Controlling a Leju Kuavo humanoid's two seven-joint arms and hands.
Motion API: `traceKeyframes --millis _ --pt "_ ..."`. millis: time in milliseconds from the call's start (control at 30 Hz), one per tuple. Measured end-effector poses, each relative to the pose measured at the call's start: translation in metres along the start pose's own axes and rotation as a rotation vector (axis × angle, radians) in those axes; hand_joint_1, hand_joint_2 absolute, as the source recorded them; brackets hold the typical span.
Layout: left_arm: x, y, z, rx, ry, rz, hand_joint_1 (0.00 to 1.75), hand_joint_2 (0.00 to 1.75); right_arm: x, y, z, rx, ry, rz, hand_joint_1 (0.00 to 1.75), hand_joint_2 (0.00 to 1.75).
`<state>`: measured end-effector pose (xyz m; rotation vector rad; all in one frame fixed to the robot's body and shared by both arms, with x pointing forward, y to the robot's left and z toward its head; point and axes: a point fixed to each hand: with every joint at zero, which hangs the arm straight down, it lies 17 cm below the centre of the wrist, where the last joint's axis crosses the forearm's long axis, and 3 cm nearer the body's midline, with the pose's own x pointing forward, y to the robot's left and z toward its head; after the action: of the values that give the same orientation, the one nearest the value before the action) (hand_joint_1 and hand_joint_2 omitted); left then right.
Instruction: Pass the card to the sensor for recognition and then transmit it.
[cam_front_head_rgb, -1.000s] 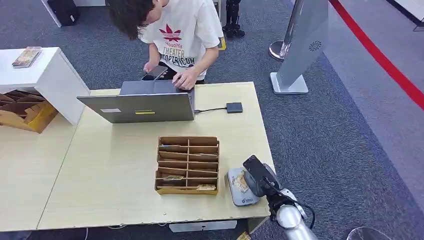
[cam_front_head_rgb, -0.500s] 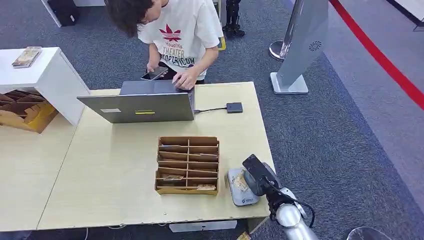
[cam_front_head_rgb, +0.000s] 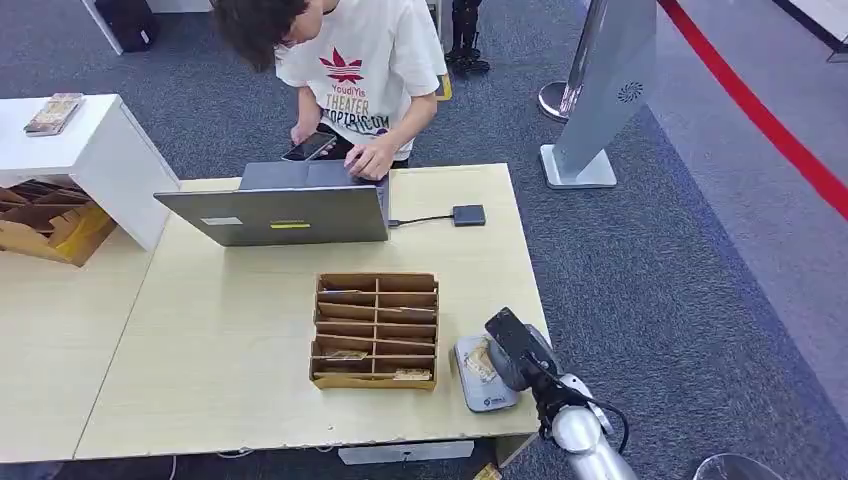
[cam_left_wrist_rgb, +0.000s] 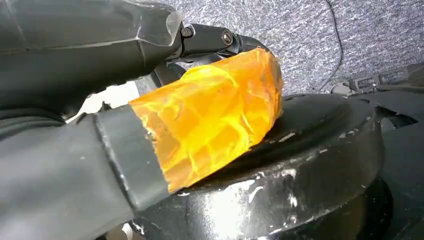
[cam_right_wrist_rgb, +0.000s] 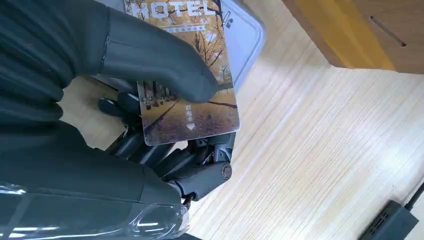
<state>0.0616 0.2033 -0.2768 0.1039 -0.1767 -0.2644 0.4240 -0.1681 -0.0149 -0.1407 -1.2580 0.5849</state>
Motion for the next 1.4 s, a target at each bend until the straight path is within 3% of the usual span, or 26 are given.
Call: traceKeyframes --millis 600,800,1100,1400 --pt "0.0 0.0 0.0 0.0 0.005 0.016 0.0 0.0 0.014 -0.007 -0.001 -0.053 -0.043 -0.005 1.75 1.75" --pt "0.0 0.0 0.0 0.001 0.004 0.03 0.0 0.0 0.058 -0.03 0.006 -0.171 -0.146 -0.007 1.75 1.75" --pt "0.0 -0.002 0.001 0.003 0.002 0.042 0.0 0.0 0.169 -0.088 0.051 -0.421 -0.448 -0.068 1.75 1.75" --pt "0.001 -0.003 0.001 0.0 0.0 0.042 0.0 0.0 0.232 -0.077 0.083 -0.389 -0.633 -0.049 1.75 1.75"
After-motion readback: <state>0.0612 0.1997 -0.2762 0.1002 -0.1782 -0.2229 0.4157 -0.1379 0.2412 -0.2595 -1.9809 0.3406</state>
